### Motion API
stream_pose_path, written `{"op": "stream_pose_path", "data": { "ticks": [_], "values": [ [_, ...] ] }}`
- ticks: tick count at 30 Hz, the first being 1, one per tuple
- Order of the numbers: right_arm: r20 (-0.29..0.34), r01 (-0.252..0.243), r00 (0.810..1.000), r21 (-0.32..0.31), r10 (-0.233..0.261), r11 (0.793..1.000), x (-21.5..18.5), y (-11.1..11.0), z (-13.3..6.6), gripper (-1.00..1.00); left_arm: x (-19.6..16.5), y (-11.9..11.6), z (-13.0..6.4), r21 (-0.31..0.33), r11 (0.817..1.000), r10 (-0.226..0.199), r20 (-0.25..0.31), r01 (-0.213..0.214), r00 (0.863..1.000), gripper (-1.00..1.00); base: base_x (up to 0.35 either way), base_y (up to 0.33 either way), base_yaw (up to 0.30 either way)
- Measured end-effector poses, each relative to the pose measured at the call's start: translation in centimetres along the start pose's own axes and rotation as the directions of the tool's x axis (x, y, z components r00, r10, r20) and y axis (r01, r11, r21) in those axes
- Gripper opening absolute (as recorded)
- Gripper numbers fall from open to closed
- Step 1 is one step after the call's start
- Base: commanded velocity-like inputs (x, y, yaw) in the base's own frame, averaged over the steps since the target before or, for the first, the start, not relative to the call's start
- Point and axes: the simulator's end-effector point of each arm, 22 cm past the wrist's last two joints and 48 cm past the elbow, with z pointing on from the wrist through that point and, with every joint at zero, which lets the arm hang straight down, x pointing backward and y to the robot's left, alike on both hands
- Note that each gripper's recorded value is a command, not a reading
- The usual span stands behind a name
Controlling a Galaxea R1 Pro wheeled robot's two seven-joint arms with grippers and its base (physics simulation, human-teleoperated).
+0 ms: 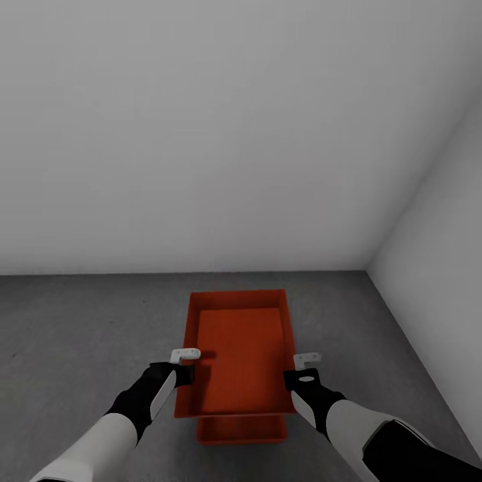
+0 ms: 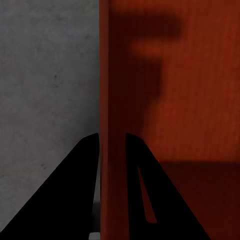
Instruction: Move the two storage containers from the living room to the garage. In the garage, place one container on the floor and stack the other container on top of it (either order is fine).
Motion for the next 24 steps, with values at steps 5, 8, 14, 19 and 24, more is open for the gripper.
{"op": "stream_pose_path", "data": {
  "ticks": [5, 8, 14, 19, 24],
  "values": [
    [-0.007, 0.001, 1.0, -0.001, -0.001, 1.0, 0.4, 0.1, 0.2, -1.0, 0.3, 0.0, 0.3, 0.0, 1.0, -0.001, -0.007, 0.001, 1.0, -1.0, 0.0, 0.0, 0.0],
    [-0.012, 0.002, 1.0, -0.001, -0.002, 1.0, 0.6, 0.1, 0.4, -1.0, 0.6, 0.1, 0.5, -0.001, 1.0, -0.001, -0.012, 0.001, 1.0, -1.0, 0.0, 0.0, 0.0],
    [-0.021, 0.003, 1.0, -0.002, -0.003, 1.0, 1.1, 0.2, 0.6, -1.0, 1.0, 0.1, 0.8, -0.001, 1.0, -0.002, -0.022, 0.002, 1.0, -1.0, 0.0, 0.0, 0.0],
    [-0.029, 0.004, 1.0, -0.003, -0.004, 1.0, 1.5, 0.3, 0.8, -1.0, 1.4, 0.1, 1.1, -0.002, 1.0, -0.002, -0.029, 0.002, 1.0, -1.0, 0.0, 0.0, 0.0],
    [-0.037, 0.005, 0.999, -0.004, -0.006, 1.0, 2.0, 0.4, 1.1, -1.0, 1.7, 0.2, 1.4, -0.002, 1.0, -0.003, -0.037, 0.003, 0.999, -1.0, 0.0, 0.0, 0.0]
  ]
}}
